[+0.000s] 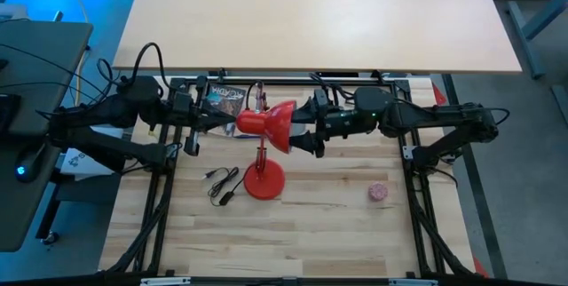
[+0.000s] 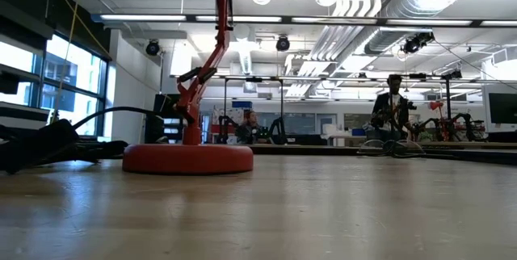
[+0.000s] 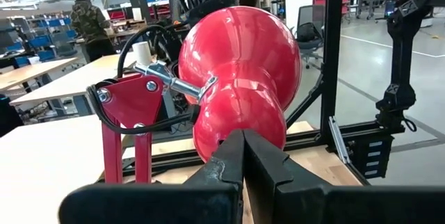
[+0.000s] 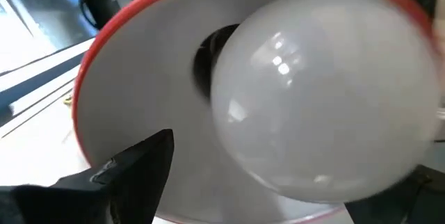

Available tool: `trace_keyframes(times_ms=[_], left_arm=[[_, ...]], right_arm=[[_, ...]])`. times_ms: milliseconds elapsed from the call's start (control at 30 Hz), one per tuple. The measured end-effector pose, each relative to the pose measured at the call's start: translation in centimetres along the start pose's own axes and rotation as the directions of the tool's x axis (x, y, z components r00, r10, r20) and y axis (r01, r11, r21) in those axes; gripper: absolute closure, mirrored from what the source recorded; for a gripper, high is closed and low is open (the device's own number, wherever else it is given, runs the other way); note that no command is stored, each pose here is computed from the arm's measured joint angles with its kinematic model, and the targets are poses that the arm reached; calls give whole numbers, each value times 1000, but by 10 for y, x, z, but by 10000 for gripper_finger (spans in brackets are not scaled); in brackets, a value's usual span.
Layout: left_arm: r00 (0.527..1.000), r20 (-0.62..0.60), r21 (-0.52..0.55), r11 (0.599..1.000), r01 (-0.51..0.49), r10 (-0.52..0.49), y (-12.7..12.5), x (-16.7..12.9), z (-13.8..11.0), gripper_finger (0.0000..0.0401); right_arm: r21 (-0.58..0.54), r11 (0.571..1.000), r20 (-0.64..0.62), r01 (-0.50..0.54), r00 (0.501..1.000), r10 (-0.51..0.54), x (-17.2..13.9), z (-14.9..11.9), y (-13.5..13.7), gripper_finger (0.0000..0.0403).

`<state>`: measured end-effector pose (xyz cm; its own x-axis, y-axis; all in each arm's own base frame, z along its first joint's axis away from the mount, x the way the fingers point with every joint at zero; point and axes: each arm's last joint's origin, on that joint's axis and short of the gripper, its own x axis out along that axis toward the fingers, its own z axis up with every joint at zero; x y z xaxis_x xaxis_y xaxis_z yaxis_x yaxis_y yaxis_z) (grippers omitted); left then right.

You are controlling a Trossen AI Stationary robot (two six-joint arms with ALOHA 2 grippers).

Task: Screw lightbulb
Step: Insert the lightbulb on the lamp

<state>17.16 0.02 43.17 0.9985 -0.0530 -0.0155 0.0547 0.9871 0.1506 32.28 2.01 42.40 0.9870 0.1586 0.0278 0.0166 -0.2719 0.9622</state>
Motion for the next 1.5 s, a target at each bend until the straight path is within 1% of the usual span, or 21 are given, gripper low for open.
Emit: trace_keyframes(times_ms=[67,167,367,500,567,667,733,767,867,933,1033,1100,1167,1200,1300,1333,1400,1500], left_arm=[[1000,0,1,1000,0,0,0,-1,0,401],[1000,2,1,1000,-2,2,0,-1,0,401],[999,-2,-1,999,-33,33,1,-2,0,401],[999,-3,-1,999,-41,41,1,-2,0,401],[999,-4,-2,999,-49,49,1,-2,0,401],[999,-4,-14,999,-52,52,1,-2,0,401],[999,-4,-19,998,-53,53,1,-2,0,401],[998,-5,-19,998,-55,55,2,-2,0,401],[998,-7,-20,998,-67,66,2,-2,0,401],[997,-8,-19,997,-79,78,2,-2,0,401],[997,-9,-20,996,-81,81,2,-2,0,401],[997,-9,-19,997,-81,81,2,-2,0,401],[997,-9,-20,996,-82,82,2,-2,0,401],[996,-10,-19,996,-88,87,2,-2,0,401],[994,-13,-17,994,-105,105,3,-2,0,401],[994,-15,-12,994,-110,109,3,-3,0,401],[992,-15,-1,992,-124,124,3,-3,0,401],[991,-15,0,991,-130,130,4,-4,0,401]], right_arm=[[0,1000,5,15,1000,-15,-4,-1,1,48],[-28,999,19,42,999,-42,-17,-3,6,48],[-83,987,62,135,990,-131,-41,-6,9,48],[-179,977,56,115,993,-107,-54,-10,18,48],[-251,962,54,104,994,-93,-59,-12,21,48],[-378,921,49,96,995,-83,-65,-14,25,48],[-427,899,45,92,996,-81,-69,-16,26,48],[-462,882,44,90,996,-79,-71,-16,27,48],[-588,803,47,102,995,-91,-77,-17,28,48],[-650,751,59,121,992,-109,-82,-17,28,48],[-699,695,95,167,985,-141,-91,-17,27,48],[-720,657,135,223,974,-183,-97,-16,24,48],[-725,619,188,302,951,-244,-102,-14,19,48],[-728,591,219,347,935,-279,-105,-13,15,48],[-722,491,307,487,862,-403,-113,-8,2,48],[-706,475,321,525,835,-446,-116,-7,-2,48],[-645,483,336,592,788,-516,-120,-5,-9,48],[-580,479,357,659,734,-578,-124,-4,-15,48]])
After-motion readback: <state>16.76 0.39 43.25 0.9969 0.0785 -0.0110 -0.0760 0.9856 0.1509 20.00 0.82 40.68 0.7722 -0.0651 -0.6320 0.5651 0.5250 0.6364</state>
